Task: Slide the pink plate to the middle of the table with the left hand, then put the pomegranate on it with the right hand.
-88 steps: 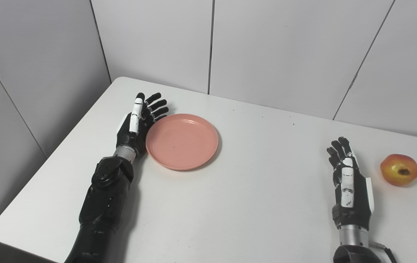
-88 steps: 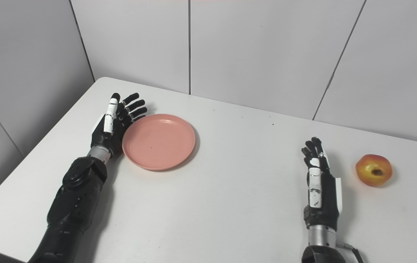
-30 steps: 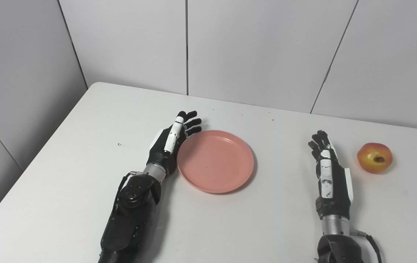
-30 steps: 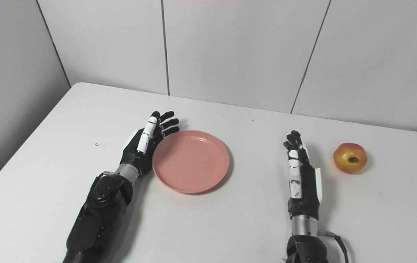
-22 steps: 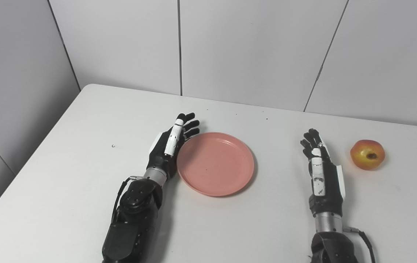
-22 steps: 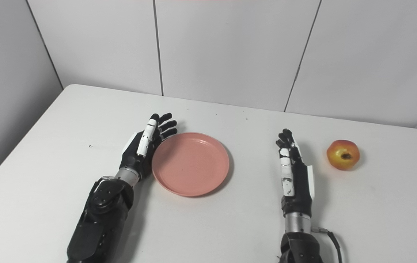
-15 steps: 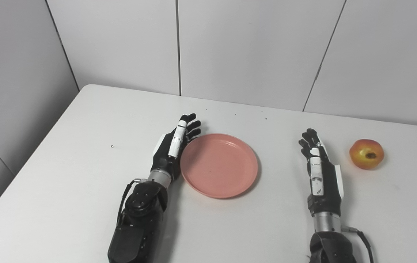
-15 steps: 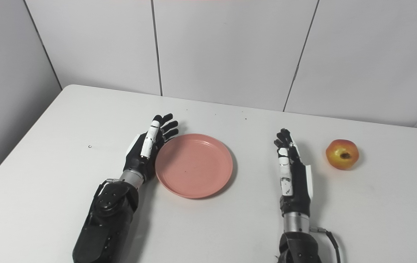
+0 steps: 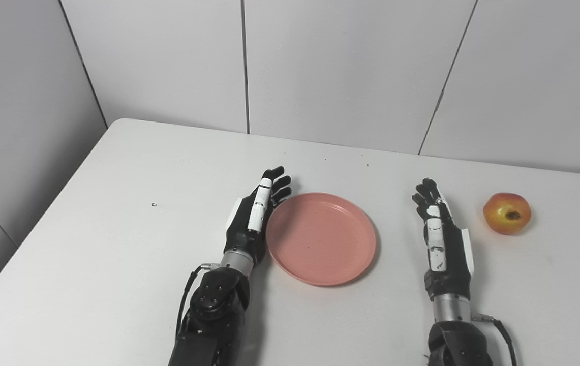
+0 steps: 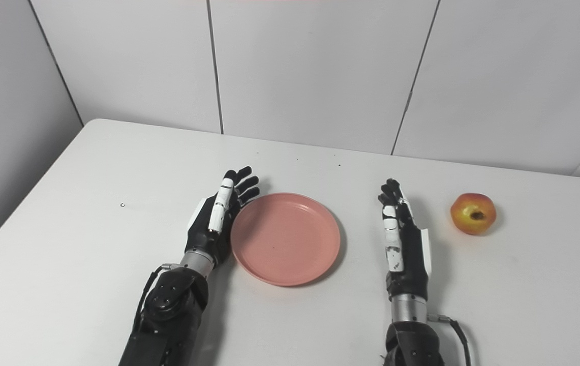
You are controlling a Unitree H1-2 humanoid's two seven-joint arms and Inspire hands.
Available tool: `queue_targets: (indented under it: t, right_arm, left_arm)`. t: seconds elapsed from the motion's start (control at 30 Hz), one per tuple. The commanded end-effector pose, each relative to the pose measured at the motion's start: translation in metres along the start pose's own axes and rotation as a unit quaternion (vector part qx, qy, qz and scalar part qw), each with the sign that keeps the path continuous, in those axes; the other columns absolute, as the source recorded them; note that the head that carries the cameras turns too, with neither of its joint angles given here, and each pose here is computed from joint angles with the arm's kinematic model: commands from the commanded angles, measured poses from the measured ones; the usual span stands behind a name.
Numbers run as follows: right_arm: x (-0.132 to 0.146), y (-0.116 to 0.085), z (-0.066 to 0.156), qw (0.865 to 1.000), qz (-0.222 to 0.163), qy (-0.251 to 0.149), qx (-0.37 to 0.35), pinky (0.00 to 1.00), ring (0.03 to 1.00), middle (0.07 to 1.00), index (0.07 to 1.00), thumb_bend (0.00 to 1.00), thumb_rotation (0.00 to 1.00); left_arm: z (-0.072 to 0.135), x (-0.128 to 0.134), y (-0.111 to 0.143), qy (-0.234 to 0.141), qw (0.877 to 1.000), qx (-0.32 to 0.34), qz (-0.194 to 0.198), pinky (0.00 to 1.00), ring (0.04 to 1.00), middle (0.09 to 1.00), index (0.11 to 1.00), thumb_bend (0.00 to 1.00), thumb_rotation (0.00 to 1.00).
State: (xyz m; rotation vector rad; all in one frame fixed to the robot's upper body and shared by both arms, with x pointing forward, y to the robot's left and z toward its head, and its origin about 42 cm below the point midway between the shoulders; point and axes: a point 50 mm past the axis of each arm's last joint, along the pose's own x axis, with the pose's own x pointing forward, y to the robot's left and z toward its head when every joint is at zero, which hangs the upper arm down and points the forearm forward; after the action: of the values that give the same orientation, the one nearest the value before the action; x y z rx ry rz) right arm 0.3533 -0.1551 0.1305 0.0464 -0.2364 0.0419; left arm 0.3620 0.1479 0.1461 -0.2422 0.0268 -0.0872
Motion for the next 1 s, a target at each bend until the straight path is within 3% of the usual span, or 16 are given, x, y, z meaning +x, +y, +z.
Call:
queue_targets:
  t: [0.0, 0.47, 0.97]
  right_arm:
    - [-0.011, 0.004, -0.012, 1.0, -0.004, 0.024, 0.005, 0.96, 0.898, 0.897, 0.897, 0.63, 0.97]
    - [-0.009, 0.013, -0.009, 1.0, 0.0, 0.018, 0.0, 0.93, 0.9, 0.903, 0.9, 0.58, 0.98]
    - [-0.005, 0.023, -0.007, 1.0, -0.003, 0.016, 0.0, 0.91, 0.895, 0.895, 0.892, 0.57, 0.98]
  left_arm:
    - [0.012, 0.001, -0.012, -0.034, 0.999, -0.024, -0.004, 0.87, 0.88, 0.875, 0.848, 0.51, 1.0]
    - [0.005, -0.005, -0.02, -0.028, 0.999, -0.013, -0.037, 0.96, 0.939, 0.929, 0.925, 0.46, 1.0]
    - [0.002, -0.009, -0.019, -0.033, 0.998, -0.003, -0.047, 0.95, 0.932, 0.926, 0.913, 0.44, 1.0]
